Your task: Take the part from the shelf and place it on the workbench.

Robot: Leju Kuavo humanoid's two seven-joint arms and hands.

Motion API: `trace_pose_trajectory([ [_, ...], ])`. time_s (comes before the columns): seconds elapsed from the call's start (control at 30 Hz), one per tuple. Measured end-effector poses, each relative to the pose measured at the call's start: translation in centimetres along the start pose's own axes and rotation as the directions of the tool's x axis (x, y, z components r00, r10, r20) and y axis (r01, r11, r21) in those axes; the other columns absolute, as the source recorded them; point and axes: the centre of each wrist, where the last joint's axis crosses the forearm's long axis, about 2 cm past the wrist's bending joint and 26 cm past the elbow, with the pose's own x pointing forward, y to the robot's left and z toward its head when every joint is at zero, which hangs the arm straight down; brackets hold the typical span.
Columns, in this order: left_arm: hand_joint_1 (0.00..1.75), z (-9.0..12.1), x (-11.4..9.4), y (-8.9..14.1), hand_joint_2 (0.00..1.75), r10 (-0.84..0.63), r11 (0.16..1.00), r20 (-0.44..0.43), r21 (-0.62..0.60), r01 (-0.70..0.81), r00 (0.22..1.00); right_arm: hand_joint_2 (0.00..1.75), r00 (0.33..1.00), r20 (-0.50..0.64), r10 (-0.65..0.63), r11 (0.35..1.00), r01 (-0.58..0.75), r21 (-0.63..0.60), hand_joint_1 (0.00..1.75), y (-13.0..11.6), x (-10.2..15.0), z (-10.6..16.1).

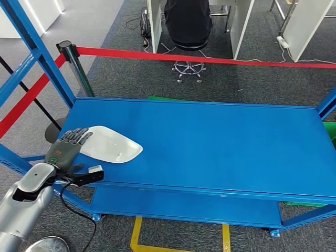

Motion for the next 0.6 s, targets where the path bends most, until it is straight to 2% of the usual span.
trace_pose_trajectory([
  [0.6,0.0,-0.14,0.12,-0.07,1.75,0.006,1.0,-0.002,-0.003,-0.006,1.0,1.75,1.0,-0.002,-0.007,1.0,0.007,-0.002,0.0,-0.14,-0.05,-0.03],
])
